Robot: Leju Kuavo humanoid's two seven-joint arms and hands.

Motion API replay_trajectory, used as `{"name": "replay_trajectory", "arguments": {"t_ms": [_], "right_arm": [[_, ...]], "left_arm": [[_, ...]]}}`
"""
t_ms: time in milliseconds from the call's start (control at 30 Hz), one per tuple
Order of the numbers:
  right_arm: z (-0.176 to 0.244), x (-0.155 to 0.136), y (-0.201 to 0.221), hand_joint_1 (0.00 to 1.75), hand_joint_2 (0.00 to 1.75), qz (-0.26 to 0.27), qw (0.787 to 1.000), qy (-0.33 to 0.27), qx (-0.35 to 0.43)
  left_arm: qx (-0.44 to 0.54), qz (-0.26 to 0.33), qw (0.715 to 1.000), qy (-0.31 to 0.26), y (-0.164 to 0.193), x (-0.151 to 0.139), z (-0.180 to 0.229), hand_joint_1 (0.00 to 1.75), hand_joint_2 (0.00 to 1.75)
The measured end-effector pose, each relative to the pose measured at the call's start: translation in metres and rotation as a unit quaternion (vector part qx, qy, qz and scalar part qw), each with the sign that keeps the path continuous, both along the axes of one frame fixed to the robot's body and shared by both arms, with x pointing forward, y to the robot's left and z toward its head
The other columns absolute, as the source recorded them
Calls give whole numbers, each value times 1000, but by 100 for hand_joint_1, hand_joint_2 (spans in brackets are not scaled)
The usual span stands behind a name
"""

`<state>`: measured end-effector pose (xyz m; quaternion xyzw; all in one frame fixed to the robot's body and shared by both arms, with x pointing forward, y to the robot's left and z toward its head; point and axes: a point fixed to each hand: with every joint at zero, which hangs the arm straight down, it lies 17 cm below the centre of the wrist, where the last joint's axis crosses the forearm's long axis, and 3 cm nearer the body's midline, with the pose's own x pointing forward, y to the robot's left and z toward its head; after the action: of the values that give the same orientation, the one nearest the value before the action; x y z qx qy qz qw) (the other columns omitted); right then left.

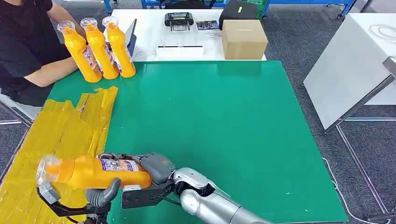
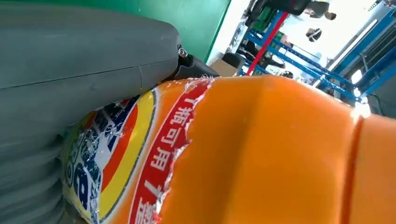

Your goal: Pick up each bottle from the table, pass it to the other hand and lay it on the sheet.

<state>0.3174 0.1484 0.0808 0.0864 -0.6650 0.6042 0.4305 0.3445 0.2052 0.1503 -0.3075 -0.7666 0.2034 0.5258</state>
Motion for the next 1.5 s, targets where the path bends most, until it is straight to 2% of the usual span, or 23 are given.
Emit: {"name": "replay_trajectory", "arguments": {"t_ms": [67, 100, 133, 167, 300, 433, 567, 633, 767, 833, 867, 933, 967, 1067, 1300, 1500], "right_arm": [[0, 0, 0, 175, 175, -1, 1000, 1, 1], [-1, -1, 0, 143, 175, -2, 1000, 1, 1], [-1, 0, 0, 16, 175, -3, 1000, 1, 1], [-1, 0, -1, 0, 175, -6, 1000, -1, 2], [-7, 1, -5, 0, 175, -24, 1000, -17, -4], [-20, -2, -21, 0, 175, -59, 998, -18, 0], [-24, -2, -45, 0, 175, -88, 996, -15, 16], [-23, 1, -56, 0, 175, -100, 995, -16, 21], [-10, 13, -81, 0, 175, -124, 991, -26, 42], [-3, 21, -96, 0, 175, -133, 989, -31, 52], [2, 24, -102, 0, 175, -137, 988, -33, 58], [7, 29, -115, 0, 175, -144, 987, -37, 65], [9, 31, -120, 0, 175, -147, 986, -39, 67], [14, 35, -129, 0, 175, -151, 985, -44, 70], [19, 40, -138, 0, 175, -156, 984, -50, 72], [23, 44, -137, 0, 175, -150, 985, -48, 71]], "left_arm": [[-1, 1, 1000, -1, 1, 0, 1, 175, 175], [-2, 1, 1000, 0, 1, 0, 0, 175, 175], [-2, 1, 1000, 0, 1, 0, 0, 175, 175], [-2, 1, 1000, 1, 1, 0, 0, 175, 175], [22, 13, 1000, 8, 2, 5, -1, 175, 175], [141, 83, 986, 29, 18, 14, -12, 175, 175], [258, 148, 954, 33, 51, 23, -18, 175, 175], [330, 179, 926, 32, 63, 26, -20, 175, 175], [504, 252, 826, 24, 93, 31, -22, 175, 175], [606, 308, 733, 12, 113, 31, -17, 175, 175], [661, 339, 670, 2, 120, 29, -13, 175, 175], [735, 378, 562, -22, 125, 25, -6, 175, 175], [758, 383, 526, -31, 124, 23, -7, 175, 175], [808, 360, 465, -34, 118, 22, -28, 175, 175], [827, 329, 455, -29, 113, 20, -54, 175, 175], [863, 201, 463, -20, 98, 31, -113, 175, 175]]}}
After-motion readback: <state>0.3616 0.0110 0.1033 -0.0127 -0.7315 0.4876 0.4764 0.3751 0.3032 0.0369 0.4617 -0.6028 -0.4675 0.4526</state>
